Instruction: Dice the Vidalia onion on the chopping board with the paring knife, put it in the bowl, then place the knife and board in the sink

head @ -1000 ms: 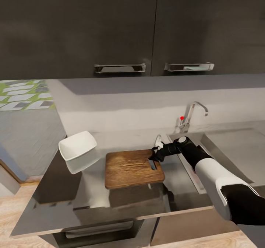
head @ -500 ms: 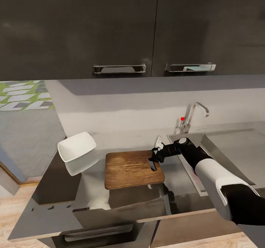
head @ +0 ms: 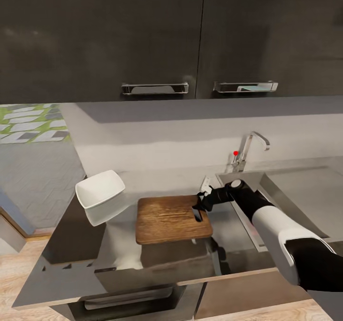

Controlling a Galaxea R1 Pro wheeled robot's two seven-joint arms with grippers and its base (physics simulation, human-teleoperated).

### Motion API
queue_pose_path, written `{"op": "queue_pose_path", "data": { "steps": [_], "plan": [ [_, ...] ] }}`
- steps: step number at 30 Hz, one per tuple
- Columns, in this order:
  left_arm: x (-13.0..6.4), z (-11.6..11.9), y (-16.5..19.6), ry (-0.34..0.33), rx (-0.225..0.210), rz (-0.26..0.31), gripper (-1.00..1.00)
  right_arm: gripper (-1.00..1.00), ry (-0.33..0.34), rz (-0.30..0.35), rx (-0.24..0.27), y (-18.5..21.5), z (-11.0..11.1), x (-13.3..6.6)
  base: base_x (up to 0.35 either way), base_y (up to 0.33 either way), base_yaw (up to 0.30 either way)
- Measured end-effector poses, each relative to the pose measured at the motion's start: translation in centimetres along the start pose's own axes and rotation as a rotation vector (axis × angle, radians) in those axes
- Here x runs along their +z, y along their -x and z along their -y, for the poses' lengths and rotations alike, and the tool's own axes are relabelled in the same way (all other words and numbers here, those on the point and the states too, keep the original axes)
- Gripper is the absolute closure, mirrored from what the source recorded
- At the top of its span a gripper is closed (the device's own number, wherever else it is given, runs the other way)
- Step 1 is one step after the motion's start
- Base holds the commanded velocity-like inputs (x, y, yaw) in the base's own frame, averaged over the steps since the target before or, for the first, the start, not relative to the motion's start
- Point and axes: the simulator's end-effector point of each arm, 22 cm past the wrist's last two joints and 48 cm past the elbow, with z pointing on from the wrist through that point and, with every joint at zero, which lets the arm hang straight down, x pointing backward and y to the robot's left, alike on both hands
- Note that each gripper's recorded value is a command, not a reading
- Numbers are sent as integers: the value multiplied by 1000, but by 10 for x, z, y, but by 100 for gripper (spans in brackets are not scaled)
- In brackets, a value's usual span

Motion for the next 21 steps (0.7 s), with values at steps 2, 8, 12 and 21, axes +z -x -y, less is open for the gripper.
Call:
{"op": "queue_pose_path", "data": {
  "steps": [2, 8, 12, 21],
  "plan": [
    [0, 0, 0, 0, 0, 0, -100, 100, -6, -2, 6, -2, 1, 1, 0, 0, 0],
    [0, 0, 0, 0, 0, 0, -100, 100, -40, -12, 16, -7, 7, 3, 0, 0, 0],
    [0, 0, 0, 0, 0, -1, -100, 100, -42, -23, 32, -15, 5, 6, 0, 0, 0],
    [0, 0, 0, 0, 0, 0, -100, 100, -58, -28, 39, -18, 7, 8, 0, 0, 0]
  ]
}}
